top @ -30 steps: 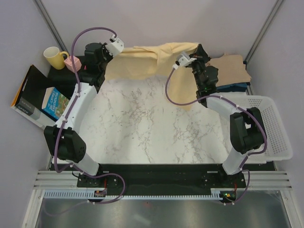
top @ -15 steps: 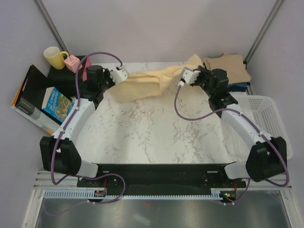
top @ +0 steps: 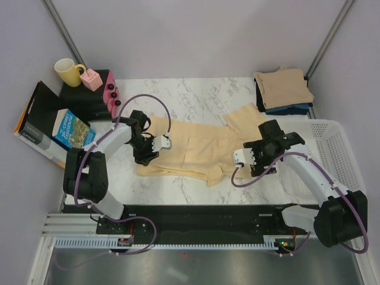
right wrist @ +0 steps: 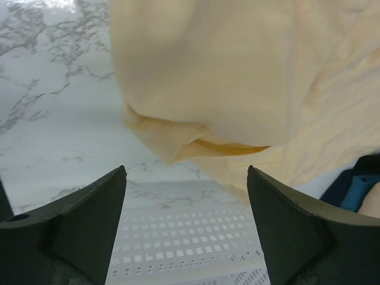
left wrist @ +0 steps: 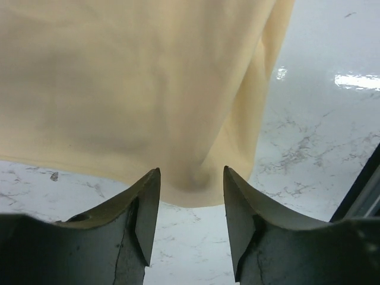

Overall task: Fold and stack the t-shirts
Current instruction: Move the tshirt to the center of the board, then flatten the tshirt out

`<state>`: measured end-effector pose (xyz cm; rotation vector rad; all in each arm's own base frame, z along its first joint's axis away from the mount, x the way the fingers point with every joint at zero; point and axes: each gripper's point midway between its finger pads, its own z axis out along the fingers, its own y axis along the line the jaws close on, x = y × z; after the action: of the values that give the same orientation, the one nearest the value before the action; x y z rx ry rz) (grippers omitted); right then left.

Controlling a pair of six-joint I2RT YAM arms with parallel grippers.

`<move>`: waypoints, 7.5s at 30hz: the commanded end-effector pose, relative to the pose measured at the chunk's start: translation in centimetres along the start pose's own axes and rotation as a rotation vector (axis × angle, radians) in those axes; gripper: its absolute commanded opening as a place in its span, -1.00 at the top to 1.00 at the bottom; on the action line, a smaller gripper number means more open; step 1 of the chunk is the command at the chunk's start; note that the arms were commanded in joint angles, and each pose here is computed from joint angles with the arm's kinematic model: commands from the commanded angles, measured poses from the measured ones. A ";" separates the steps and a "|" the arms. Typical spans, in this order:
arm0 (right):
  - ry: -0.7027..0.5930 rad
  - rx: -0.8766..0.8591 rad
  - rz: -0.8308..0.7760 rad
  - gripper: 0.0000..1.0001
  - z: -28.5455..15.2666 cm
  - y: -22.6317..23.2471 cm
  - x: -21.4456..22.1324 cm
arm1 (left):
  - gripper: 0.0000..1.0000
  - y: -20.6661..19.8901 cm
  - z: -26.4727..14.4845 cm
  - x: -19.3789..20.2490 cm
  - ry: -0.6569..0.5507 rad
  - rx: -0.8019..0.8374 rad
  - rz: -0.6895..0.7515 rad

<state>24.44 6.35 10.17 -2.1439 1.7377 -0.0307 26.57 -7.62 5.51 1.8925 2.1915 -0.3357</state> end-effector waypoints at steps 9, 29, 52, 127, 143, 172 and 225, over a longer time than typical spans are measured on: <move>-0.139 0.093 0.263 -0.75 -4.9 -6.6 -3.9 | -0.23 3.0 -7.5 -5.5 -0.178 -0.137 0.040; -0.327 0.066 0.603 -0.66 4.7 -16.7 -11.4 | -0.20 10.0 -0.2 -3.8 -0.082 -0.325 -0.119; -0.258 -0.062 0.514 -0.63 12.0 -13.2 -13.3 | -0.16 9.0 3.1 -2.6 0.067 -0.278 -0.179; -0.018 -0.165 0.102 1.00 -5.6 10.7 -3.8 | 0.96 11.0 6.2 5.3 0.522 -0.409 -0.737; -0.020 0.253 0.112 1.00 -4.1 3.6 -3.2 | 0.97 15.7 1.3 -0.6 0.159 -0.446 -0.978; -0.023 1.436 0.373 1.00 -26.1 -26.8 -1.7 | 0.96 23.1 -35.7 -8.5 -0.171 -1.237 -0.483; -0.178 1.995 0.176 1.00 -55.2 -22.5 -2.9 | 0.96 6.7 -41.0 -10.0 -0.546 -1.214 0.000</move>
<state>37.36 -1.80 65.43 -0.5087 0.8678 -0.9874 39.74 0.06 48.13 0.8420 1.4717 0.5809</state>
